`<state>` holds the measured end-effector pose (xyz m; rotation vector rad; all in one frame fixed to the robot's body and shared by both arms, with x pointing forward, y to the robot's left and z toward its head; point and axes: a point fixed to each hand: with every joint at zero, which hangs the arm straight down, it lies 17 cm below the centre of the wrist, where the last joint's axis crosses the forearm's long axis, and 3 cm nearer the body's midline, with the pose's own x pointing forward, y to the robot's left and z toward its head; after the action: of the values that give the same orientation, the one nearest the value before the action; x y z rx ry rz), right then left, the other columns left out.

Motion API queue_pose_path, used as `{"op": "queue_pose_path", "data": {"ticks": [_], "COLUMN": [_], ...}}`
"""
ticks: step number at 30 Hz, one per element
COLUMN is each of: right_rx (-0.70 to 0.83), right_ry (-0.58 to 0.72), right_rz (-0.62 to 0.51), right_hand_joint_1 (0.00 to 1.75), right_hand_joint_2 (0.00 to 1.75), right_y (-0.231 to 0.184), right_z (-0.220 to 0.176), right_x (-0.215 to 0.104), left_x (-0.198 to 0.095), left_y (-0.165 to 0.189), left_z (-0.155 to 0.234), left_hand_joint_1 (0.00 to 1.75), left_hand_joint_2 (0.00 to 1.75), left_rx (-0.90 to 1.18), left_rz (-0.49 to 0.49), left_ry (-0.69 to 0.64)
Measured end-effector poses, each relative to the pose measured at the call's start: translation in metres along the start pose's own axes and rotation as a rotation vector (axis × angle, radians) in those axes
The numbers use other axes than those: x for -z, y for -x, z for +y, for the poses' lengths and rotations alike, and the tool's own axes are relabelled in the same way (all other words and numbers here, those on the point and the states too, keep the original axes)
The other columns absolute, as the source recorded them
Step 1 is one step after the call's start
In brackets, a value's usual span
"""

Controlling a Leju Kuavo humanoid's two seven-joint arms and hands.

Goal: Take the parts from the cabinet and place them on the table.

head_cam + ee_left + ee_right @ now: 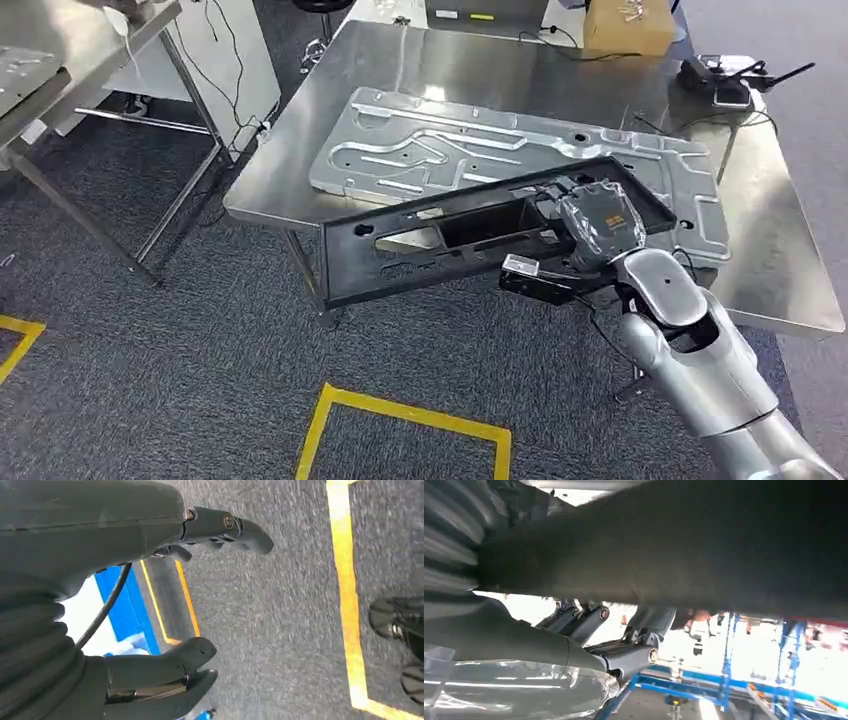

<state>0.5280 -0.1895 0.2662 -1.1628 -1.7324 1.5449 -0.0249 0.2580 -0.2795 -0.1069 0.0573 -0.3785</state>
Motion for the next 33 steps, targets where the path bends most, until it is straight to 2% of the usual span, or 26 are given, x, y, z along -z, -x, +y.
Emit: {"op": "queue_pose_path", "data": {"ticks": [9, 33], "right_rx": [0.003, 0.008], "right_ry": [0.003, 0.008], "right_rz": [0.045, 0.067], "right_hand_joint_1": [1.75, 1.75], "right_hand_joint_2": [1.75, 1.75], "right_y": [-0.015, -0.004], "right_z": [0.004, 0.006], "right_x": [0.013, 0.010], "left_x": [0.000, 0.000], "left_y": [0.002, 0.002], "left_z": [0.005, 0.004], "left_hand_joint_1": [0.00, 0.00], "left_hand_joint_2": [1.75, 1.75], "left_rx": [-0.013, -0.006], "left_rz": [-0.001, 0.001], "left_ry": [-0.006, -0.005]}}
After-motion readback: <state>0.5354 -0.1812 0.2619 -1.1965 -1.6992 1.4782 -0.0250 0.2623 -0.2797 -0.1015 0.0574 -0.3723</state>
